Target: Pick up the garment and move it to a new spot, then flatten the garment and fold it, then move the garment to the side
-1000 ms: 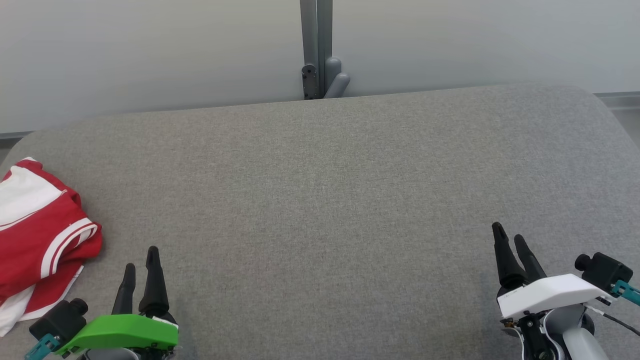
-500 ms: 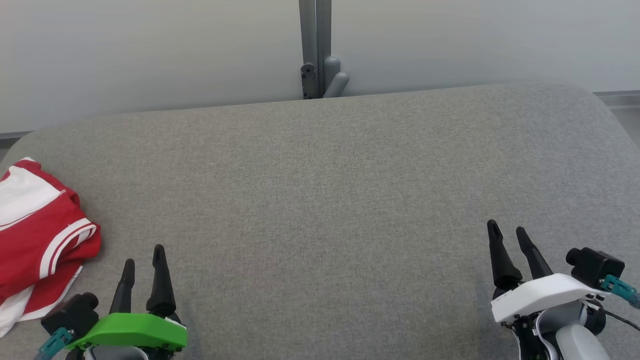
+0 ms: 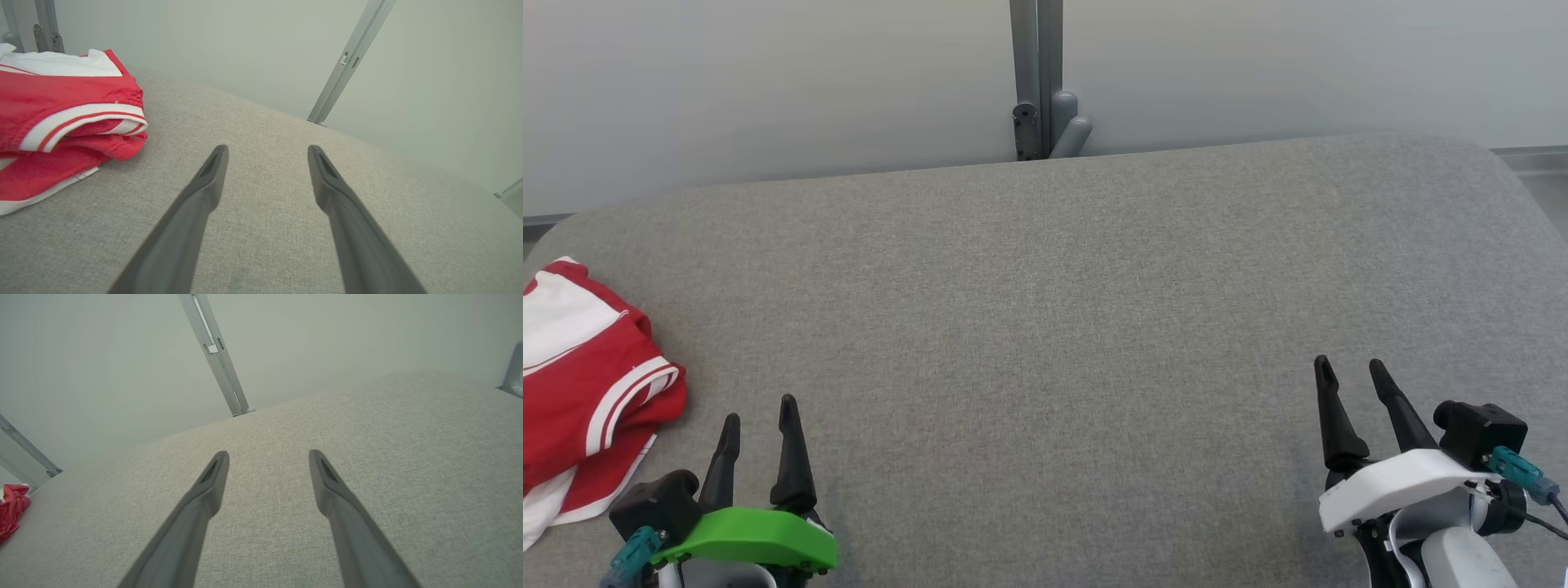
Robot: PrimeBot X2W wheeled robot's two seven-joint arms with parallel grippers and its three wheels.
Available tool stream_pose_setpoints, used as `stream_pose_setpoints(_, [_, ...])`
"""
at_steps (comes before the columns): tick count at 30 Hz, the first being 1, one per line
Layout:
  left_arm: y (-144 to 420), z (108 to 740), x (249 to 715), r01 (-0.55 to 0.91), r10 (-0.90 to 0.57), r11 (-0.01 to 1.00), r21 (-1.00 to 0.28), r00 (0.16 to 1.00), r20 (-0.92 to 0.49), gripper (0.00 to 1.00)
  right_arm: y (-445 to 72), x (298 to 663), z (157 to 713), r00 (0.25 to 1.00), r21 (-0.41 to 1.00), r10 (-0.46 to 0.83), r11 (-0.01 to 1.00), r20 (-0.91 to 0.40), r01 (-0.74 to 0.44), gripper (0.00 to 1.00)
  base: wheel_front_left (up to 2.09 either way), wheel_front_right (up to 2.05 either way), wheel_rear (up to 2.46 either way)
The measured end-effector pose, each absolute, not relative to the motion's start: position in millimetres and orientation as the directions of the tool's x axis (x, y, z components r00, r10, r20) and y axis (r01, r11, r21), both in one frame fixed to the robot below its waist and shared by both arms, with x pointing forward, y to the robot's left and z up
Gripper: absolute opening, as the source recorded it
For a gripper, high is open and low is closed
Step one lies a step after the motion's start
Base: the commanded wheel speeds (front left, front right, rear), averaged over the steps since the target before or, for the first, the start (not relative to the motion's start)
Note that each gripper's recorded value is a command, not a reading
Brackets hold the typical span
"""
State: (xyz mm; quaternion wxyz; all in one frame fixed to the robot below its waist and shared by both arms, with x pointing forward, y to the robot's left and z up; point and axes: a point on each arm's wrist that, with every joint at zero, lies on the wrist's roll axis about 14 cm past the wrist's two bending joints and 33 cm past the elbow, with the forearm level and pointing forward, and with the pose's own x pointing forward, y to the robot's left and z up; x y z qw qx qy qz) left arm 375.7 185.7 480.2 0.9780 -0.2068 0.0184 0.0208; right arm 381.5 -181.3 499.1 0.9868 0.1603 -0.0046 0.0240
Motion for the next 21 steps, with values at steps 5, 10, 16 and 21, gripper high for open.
stream_pose_setpoints(5, [186,478,375,-0.049,0.035,0.935,-0.352,0.998,-0.044,1.0,-176,381,501,0.997,0.266,0.066,0.961,0.028,-0.071,1.0,0.0,0.0,0.0])
stream_pose_setpoints(10, [185,479,374,-0.04,0.03,0.949,-0.312,0.999,-0.036,1.0,-172,381,502,0.996,0.225,0.083,0.97,0.035,-0.088,1.0,0.0,0.0,0.0])
stream_pose_setpoints(16, [185,477,372,-0.039,0.03,0.965,-0.258,0.999,-0.038,1.0,-169,381,502,0.994,0.174,0.097,0.979,0.041,-0.103,1.0,0.0,0.0,0.0])
stream_pose_setpoints(21, [186,477,371,-0.038,0.032,0.976,-0.215,0.999,-0.033,1.0,-167,380,501,0.993,0.137,0.108,0.984,0.041,-0.113,1.0,0.0,0.0,0.0])
